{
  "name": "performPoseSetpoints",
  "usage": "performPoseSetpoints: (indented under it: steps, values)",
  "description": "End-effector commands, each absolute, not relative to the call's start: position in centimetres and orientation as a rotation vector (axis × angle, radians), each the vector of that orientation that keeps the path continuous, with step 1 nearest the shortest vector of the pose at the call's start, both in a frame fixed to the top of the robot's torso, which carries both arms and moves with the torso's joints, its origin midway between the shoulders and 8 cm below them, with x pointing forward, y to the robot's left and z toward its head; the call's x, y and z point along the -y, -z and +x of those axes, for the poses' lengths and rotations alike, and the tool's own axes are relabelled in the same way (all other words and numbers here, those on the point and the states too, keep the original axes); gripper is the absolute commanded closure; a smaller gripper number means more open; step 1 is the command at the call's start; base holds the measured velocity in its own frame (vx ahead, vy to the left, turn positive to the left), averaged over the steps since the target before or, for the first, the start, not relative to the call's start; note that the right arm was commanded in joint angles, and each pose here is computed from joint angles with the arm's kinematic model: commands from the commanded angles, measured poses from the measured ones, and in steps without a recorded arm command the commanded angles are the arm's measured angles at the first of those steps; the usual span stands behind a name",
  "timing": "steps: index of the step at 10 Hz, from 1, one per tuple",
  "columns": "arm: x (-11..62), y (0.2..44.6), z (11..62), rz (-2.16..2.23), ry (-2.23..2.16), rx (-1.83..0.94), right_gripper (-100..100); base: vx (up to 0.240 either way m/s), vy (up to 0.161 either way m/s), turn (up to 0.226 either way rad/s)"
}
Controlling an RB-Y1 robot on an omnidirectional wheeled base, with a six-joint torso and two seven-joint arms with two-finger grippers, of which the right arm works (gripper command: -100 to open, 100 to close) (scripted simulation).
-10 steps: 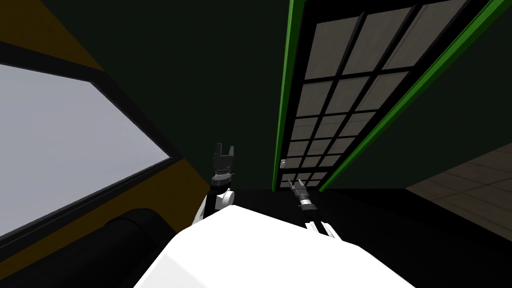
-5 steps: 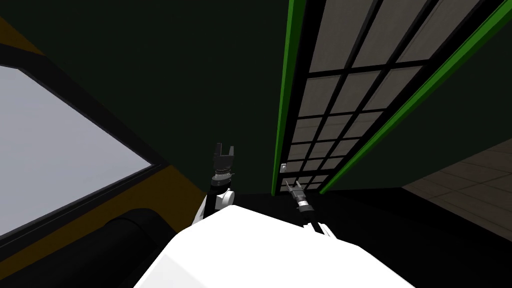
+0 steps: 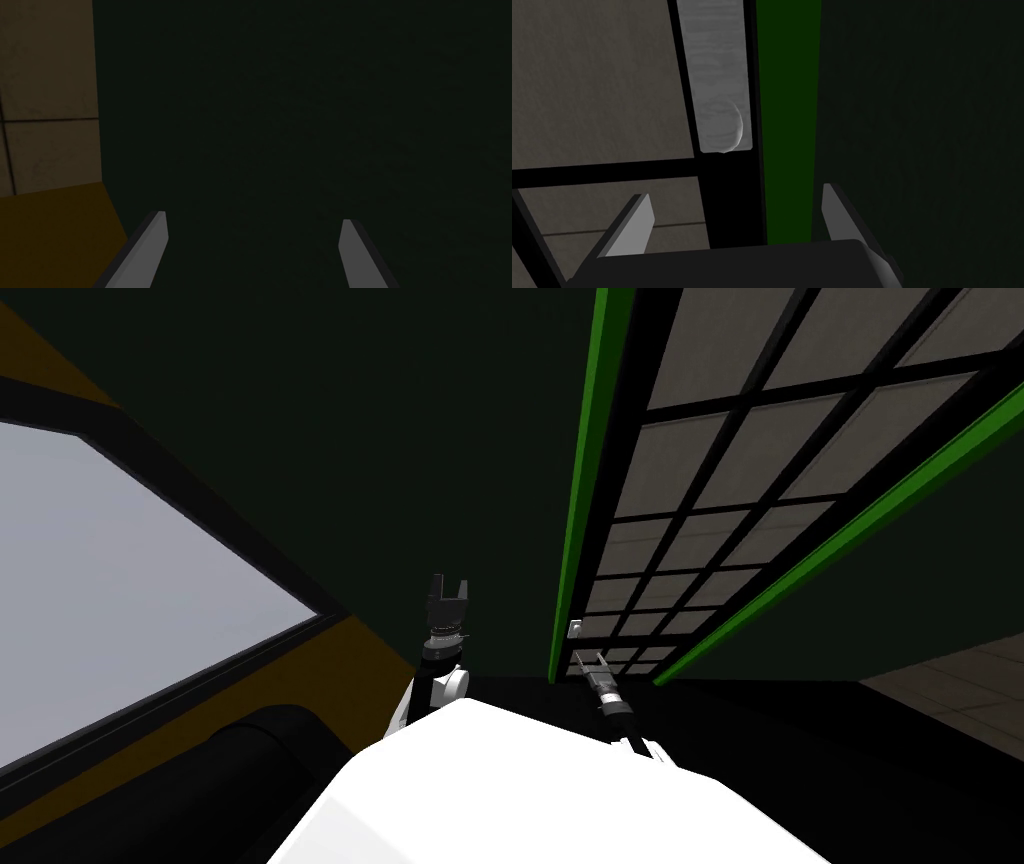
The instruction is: Pull the door open
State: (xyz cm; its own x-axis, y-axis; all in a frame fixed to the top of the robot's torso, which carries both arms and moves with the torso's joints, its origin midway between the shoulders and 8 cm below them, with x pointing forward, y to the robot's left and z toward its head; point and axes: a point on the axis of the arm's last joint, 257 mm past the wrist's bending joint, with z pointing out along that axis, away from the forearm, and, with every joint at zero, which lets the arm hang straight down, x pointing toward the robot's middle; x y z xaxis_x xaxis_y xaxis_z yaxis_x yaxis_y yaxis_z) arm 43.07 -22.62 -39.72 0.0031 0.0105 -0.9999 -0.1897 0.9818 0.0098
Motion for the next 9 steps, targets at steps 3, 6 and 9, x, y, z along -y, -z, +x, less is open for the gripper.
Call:
performPoseSetpoints:
  steps: [3,6,9]
  values:
    - [29.4,40.3,42.2,-0.047,-0.064,-1.575,-100,-0.01,0.106,0.325]
    - [34.1,40.3,41.4,0.022,0.005,-1.576,-100,0.112,0.024,0.303]
    - [35.2,40.3,41.1,0.038,0.021,-1.575,-100,0.061,-0.013,0.068]
